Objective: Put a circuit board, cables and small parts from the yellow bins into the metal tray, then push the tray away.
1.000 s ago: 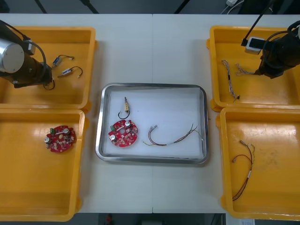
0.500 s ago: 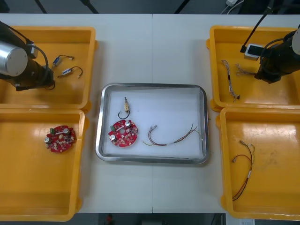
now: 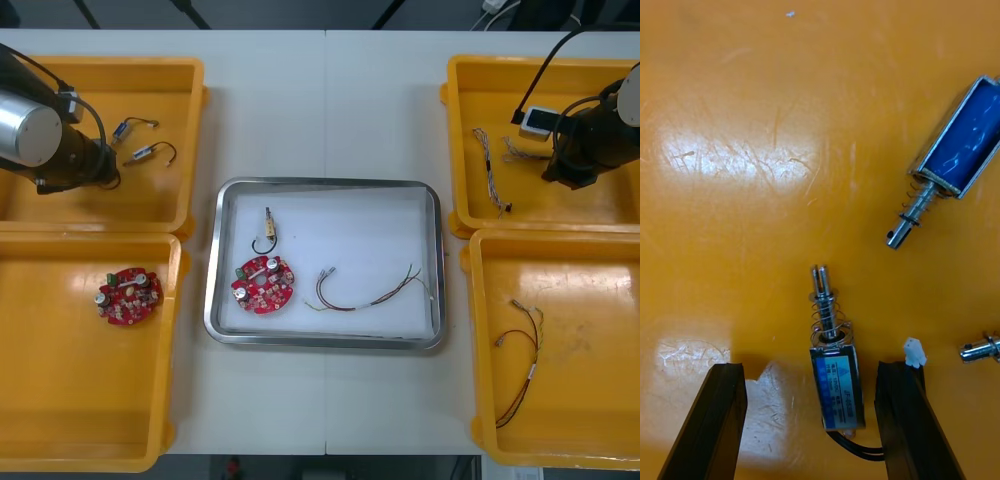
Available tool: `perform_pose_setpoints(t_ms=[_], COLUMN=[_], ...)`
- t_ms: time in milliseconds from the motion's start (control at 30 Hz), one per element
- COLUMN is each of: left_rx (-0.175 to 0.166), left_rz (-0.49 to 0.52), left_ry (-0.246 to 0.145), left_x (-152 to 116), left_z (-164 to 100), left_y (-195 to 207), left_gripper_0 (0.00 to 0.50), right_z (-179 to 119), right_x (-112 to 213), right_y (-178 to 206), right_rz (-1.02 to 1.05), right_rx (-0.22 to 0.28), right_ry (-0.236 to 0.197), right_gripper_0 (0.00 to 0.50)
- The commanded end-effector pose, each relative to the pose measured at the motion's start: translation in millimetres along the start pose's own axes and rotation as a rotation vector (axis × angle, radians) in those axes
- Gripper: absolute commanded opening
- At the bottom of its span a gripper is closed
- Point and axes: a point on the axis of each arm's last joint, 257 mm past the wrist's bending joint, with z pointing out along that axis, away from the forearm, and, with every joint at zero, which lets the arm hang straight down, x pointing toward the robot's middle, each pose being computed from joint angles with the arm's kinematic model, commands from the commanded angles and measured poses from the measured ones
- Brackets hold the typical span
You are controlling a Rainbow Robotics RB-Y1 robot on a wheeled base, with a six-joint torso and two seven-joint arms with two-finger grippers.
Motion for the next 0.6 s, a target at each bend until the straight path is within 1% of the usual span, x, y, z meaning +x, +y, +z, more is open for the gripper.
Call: perform_pose_setpoints(t_ms=[33,133,167,200,233,267,333,367,400,467,500,533,567,600], left_rx=[-0.006,-0.011,-0.01,-0.013,-0.013,-0.013,-0.011,-0.011,-0.012,-0.008,-0.004,-0.003,-0.002,-0.003], left_rz=[0.097,0.092,0.092,0.091,0.093,0.095,0.105,0.106,0.107,0.104,0.1,0.101,0.1,0.1], left_ry=[-0.012,-0.011,-0.013,-0.011,-0.011,-0.015,-0.026,-0.029,-0.033,-0.043,-0.045,-0.045,-0.047,-0.044], left_x=[3.0,3.4,2.1,3.3,3.7,3.7,3.8,3.8,5.0,5.5,5.4,5.2,4.9,5.6], left_z=[5.5,7.0,6.6,7.6,8.1,9.6,13.5,14.8,18.3,22.4,23.1,22.9,23.0,23.1], left_y=[2.2,5.7,5.1,7.1,7.5,7.7,6.4,6.9,8.4,9.7,9.3,8.6,8.6,9.0], left_gripper_0=[0.5,0.496,0.473,0.43,0.417,0.393,0.326,0.305,0.25,0.1,0.049,0.033,0.001,0.0], right_z=[5.6,8.6,9.7,10.4,11.1,12.8,14.9,15.4,17.3,19.8,20.3,20.9,21.6,22.2], right_x=[-20.7,-24.8,-26.3,-27.5,-28.5,-28.5,-28.2,-28.0,-28.2,-27.0,-25.5,-25.8,-24.3,-23.4], right_y=[7.2,13.6,15.6,17.7,19.3,22.1,25.4,26.3,29.2,33.1,33.5,34.6,35.3,37.0], right_rz=[-0.042,-0.045,-0.048,-0.048,-0.048,-0.047,-0.036,-0.034,-0.031,-0.027,-0.026,-0.026,-0.023,-0.023], right_rx=[-0.018,-0.031,-0.035,-0.04,-0.043,-0.049,-0.058,-0.061,-0.067,-0.075,-0.076,-0.079,-0.08,-0.085], right_ry=[-0.019,-0.024,-0.026,-0.027,-0.029,-0.028,-0.03,-0.031,-0.03,-0.026,-0.023,-0.024,-0.021,-0.019], right_gripper_0=[0.5,0.5,0.5,0.5,0.5,0.5,0.498,0.485,0.461,0.43,0.377,0.333,0.223,0.097])
